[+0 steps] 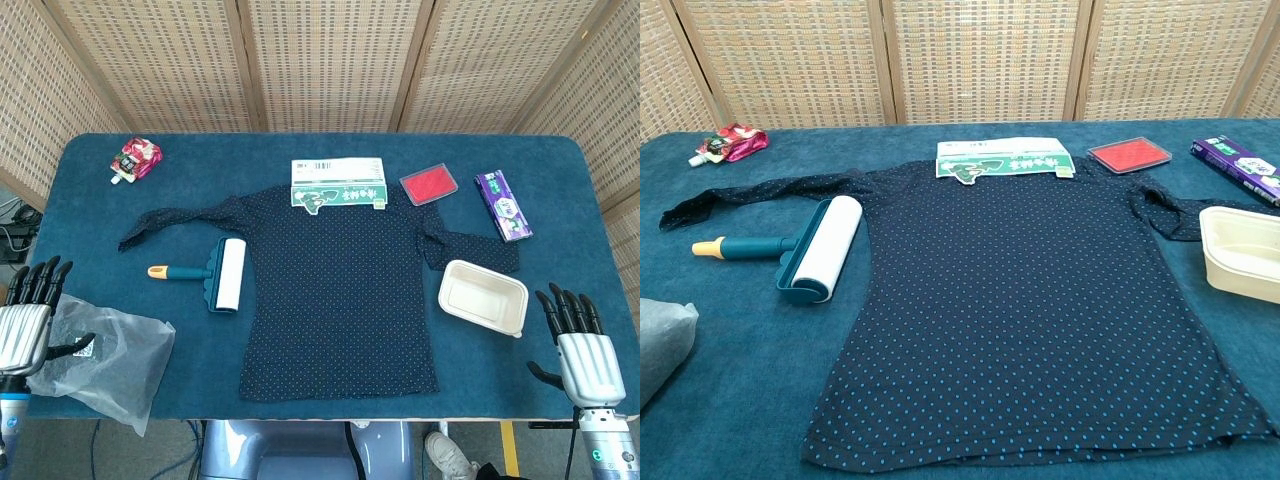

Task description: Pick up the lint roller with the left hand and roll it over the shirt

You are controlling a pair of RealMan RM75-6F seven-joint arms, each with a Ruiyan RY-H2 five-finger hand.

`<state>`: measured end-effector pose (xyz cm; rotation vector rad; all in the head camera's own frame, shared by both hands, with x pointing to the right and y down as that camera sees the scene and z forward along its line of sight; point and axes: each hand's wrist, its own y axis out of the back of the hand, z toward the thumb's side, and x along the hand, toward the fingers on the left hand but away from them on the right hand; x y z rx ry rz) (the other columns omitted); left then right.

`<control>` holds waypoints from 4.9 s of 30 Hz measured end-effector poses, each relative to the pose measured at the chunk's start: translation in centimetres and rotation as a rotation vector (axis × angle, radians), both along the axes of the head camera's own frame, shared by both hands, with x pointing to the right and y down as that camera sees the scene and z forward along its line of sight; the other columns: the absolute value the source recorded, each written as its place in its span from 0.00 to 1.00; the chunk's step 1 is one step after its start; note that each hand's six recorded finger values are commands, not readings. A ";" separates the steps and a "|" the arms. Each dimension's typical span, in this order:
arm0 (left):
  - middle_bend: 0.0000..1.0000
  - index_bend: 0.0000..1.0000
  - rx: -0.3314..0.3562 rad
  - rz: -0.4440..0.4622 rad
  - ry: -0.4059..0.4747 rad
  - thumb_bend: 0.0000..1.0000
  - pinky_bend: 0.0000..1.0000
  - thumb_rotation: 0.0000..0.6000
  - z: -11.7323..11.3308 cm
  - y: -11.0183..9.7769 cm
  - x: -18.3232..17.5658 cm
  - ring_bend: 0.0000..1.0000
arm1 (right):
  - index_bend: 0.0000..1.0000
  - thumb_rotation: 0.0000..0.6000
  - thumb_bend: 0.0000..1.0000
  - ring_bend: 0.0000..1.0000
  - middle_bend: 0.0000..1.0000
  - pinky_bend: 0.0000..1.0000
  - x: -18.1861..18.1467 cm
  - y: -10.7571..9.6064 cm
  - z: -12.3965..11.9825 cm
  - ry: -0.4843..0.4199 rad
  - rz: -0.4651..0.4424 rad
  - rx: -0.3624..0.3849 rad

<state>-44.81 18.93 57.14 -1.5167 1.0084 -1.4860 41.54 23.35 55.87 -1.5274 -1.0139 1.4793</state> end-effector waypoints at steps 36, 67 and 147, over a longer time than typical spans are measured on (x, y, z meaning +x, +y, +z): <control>0.82 0.33 -0.344 0.108 -0.124 0.30 0.61 1.00 10.6 -10.2 6.3 0.63 | 0.00 1.00 0.15 0.00 0.00 0.00 0.6 -0.1 0.8 0.004 0.017 -0.013; 0.82 0.35 -0.431 0.230 -0.214 0.33 0.61 1.00 15.9 -10.7 10.5 0.63 | 0.00 1.00 0.15 0.00 0.00 0.00 1.1 -0.2 0.9 -0.005 0.033 -0.007; 0.90 0.96 -0.416 0.441 -0.552 0.84 0.67 1.00 12.0 -14.5 24.9 0.70 | 0.00 1.00 0.15 0.00 0.00 0.00 4.0 -1.1 1.7 -0.065 0.122 -0.021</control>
